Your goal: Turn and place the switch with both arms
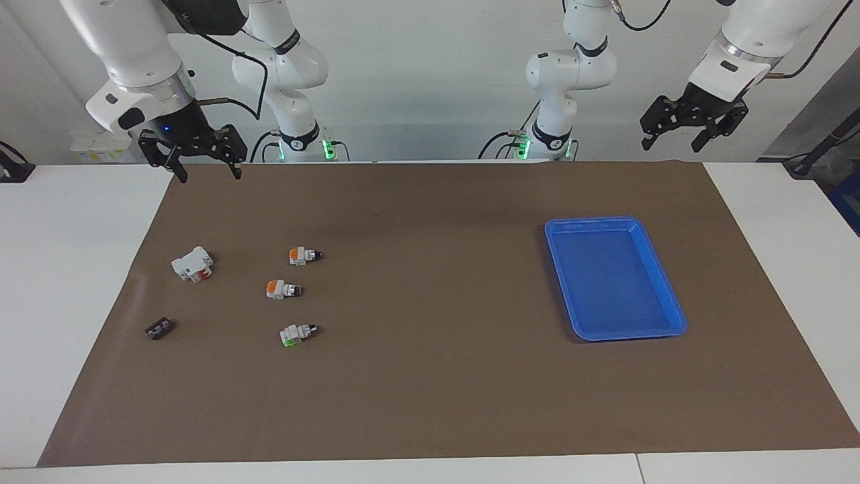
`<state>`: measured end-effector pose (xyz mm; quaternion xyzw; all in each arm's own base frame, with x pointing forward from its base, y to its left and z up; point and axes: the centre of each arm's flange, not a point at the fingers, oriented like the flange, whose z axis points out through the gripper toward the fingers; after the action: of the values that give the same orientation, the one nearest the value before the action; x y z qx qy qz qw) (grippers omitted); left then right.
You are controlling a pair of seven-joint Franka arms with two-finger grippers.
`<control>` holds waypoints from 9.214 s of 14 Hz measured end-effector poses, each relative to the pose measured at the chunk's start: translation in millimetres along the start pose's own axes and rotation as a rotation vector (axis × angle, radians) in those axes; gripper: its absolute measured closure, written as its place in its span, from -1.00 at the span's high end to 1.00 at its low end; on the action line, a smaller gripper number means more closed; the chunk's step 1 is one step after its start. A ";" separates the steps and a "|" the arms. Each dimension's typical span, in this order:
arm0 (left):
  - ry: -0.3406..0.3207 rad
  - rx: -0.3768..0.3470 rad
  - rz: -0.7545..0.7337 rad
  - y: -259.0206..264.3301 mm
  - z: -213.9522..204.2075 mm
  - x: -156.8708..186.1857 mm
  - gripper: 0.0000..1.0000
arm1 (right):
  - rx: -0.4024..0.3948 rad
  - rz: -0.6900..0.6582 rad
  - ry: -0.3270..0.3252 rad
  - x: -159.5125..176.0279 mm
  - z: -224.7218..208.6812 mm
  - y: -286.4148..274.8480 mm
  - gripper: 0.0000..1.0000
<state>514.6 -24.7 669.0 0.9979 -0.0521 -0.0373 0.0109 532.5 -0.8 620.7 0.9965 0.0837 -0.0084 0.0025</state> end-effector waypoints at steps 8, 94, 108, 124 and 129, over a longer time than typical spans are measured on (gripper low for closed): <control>0.000 0.000 0.000 0.0 0.0 0.0 1.00 | 0.033 -0.802 0.080 -12.4 60.0 -20.1 1.00; -0.179 -0.334 -1.359 142.3 -7.6 -7.7 0.99 | 0.161 -1.301 0.671 -15.3 25.0 -450.7 -0.18; -0.313 -0.618 -1.489 154.0 -17.8 5.6 1.00 | 0.178 -1.252 0.695 -10.3 11.9 -452.6 -0.18; -0.637 -0.622 -1.616 102.6 43.5 -27.9 -0.02 | 0.181 -1.251 0.696 -7.5 12.2 -454.2 -0.18; -0.670 -0.623 -1.601 106.9 43.2 -30.6 -0.05 | 0.181 -1.251 0.696 -7.5 12.2 -454.2 -0.18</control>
<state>470.0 -128.6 631.0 0.6255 0.6657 -0.3329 0.2343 449.2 445.7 606.9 0.7030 0.6337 0.3028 -0.1122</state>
